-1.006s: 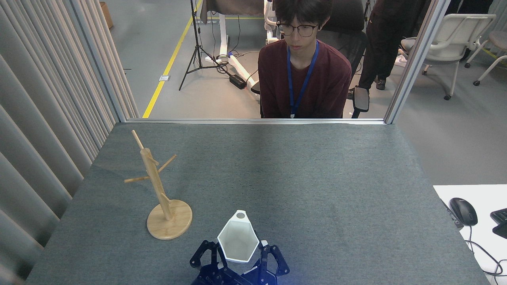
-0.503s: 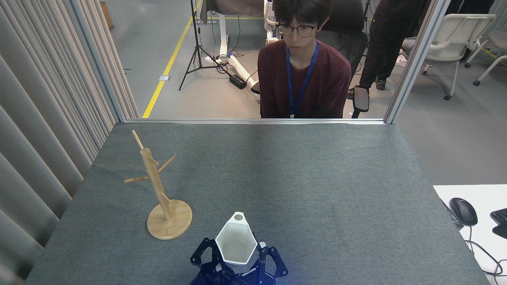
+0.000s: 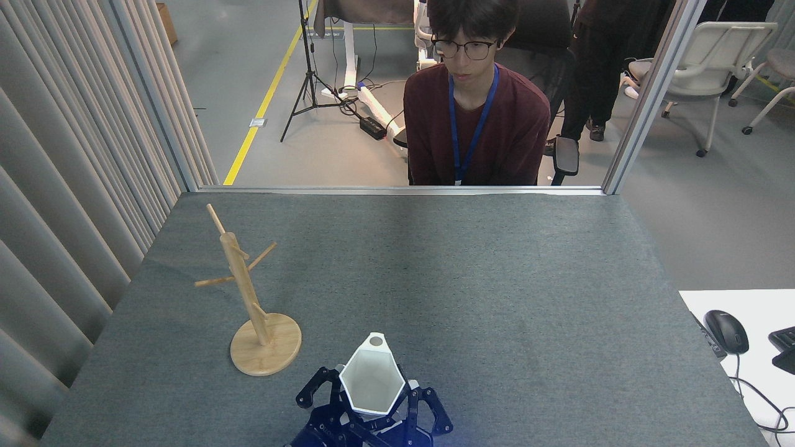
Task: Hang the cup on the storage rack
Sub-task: 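Grasp the white cup with the left gripper beside the right gripper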
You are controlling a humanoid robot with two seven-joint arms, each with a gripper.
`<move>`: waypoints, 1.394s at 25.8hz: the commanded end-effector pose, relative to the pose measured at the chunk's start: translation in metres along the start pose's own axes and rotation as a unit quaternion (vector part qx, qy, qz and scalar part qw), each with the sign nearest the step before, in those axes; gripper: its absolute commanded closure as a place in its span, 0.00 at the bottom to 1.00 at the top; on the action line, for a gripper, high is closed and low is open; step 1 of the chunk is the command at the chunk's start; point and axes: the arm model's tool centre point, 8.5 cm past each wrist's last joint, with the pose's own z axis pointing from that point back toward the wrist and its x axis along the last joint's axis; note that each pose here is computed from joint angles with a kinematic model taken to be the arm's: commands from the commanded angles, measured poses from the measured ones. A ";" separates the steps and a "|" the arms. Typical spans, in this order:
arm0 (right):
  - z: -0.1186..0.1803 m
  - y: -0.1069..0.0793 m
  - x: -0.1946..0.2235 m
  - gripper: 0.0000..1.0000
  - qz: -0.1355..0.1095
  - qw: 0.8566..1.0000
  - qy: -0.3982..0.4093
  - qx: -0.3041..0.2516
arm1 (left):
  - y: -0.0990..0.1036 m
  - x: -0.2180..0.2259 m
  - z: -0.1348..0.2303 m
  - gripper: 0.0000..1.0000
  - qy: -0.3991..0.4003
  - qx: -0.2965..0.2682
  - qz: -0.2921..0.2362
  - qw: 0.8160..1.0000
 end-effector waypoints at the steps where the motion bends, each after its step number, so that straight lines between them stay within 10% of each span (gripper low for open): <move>1: 0.000 0.000 0.001 0.37 -0.003 1.000 -0.006 -0.001 | 0.003 -0.004 0.000 0.74 0.009 0.003 -0.017 1.000; 4: 0.000 0.000 0.001 0.31 -0.003 1.000 -0.006 -0.002 | 0.003 -0.005 0.000 0.77 0.007 0.002 -0.023 1.000; 7: -0.001 -0.001 0.001 0.02 -0.004 1.000 -0.004 -0.003 | 0.002 -0.005 0.001 0.77 0.007 0.001 -0.022 1.000; 23: -0.017 -0.057 -0.003 0.02 -0.011 0.995 0.000 -0.100 | -0.007 -0.002 0.003 0.75 0.002 -0.017 -0.027 0.999; 30: 0.007 -0.057 -0.154 0.02 -0.153 0.940 0.276 -0.129 | -0.012 -0.002 0.010 0.74 0.017 -0.026 -0.028 0.999; 33: 0.053 -0.039 -0.218 0.02 -0.128 0.918 0.361 -0.100 | -0.014 -0.010 0.019 0.73 0.040 -0.031 -0.032 0.998; 36: 0.103 -0.012 -0.223 0.02 -0.067 0.946 0.317 0.005 | -0.013 -0.029 0.032 0.73 0.077 -0.035 -0.040 0.996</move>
